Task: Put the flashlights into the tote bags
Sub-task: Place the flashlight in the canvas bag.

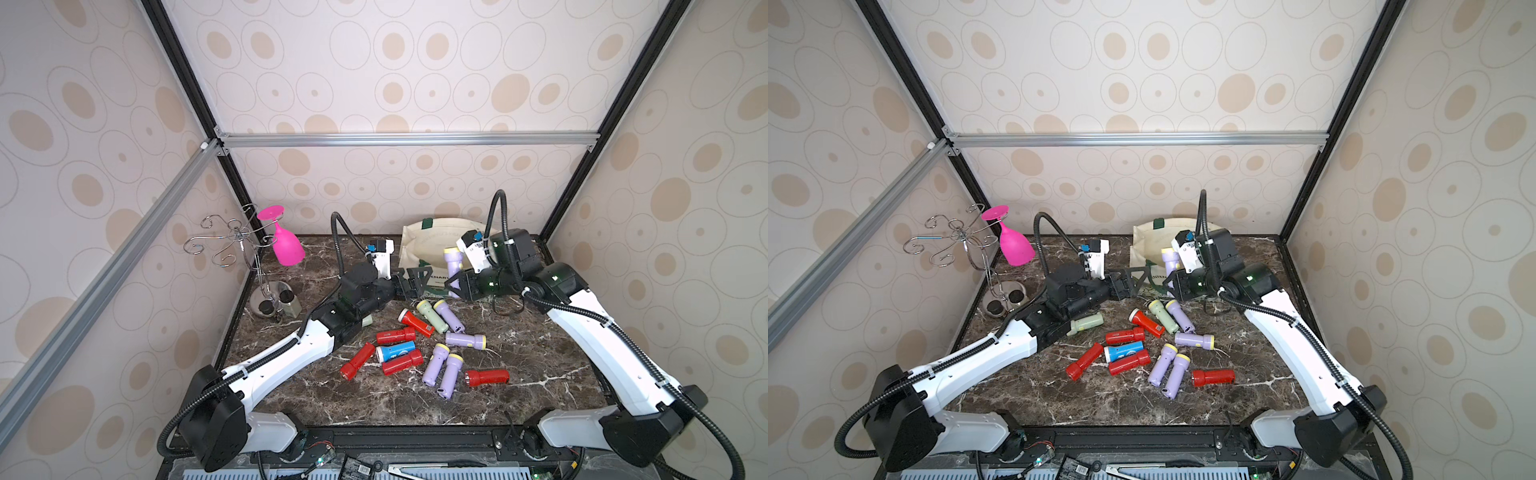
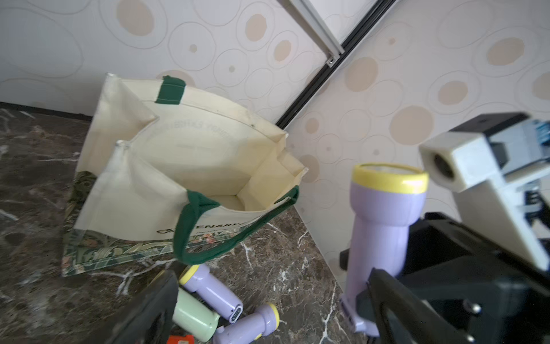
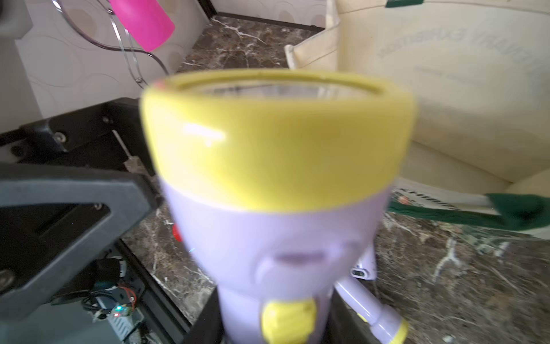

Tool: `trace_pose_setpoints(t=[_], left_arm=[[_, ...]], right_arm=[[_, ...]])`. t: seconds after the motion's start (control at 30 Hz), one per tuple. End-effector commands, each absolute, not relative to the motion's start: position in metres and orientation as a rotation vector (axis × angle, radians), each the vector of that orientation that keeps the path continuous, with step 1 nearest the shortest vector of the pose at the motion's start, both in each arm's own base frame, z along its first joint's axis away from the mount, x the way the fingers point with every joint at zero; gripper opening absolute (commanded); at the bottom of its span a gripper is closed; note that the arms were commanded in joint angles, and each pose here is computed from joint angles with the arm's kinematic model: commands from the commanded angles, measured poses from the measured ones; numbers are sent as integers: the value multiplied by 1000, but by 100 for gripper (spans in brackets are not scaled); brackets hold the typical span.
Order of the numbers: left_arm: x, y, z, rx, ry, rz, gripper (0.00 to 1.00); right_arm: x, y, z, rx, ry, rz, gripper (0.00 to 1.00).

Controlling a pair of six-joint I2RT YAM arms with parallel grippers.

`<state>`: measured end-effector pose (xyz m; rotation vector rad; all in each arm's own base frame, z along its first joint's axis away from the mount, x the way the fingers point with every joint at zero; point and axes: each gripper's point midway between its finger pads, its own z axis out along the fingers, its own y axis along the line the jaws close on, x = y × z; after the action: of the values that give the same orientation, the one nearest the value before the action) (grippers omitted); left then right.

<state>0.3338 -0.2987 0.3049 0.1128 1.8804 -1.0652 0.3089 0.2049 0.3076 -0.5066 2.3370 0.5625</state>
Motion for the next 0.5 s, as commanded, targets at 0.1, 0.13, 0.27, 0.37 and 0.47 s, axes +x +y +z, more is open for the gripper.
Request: trace_pose_setpoints(t=[0.1,0.13,0.27,0.37,0.47], left_arm=[[331,-285,286,198,1970,-1034,100],[329,-284,282,212,1983,-1036,100],[324,-281,265,279,2028,-987,100],[320,-277,255,302,2070,-954,100],[318,-269,248,313,2099,-900,100]], right_arm=[[346,170,301,-523,2467,221,0],[353,169,301,-517,2474,200,0],[383,163,300,-493,2501,75,0],[403,158,293,-473,2527,6,0],[423,154,288,-442,2553,-21,0]])
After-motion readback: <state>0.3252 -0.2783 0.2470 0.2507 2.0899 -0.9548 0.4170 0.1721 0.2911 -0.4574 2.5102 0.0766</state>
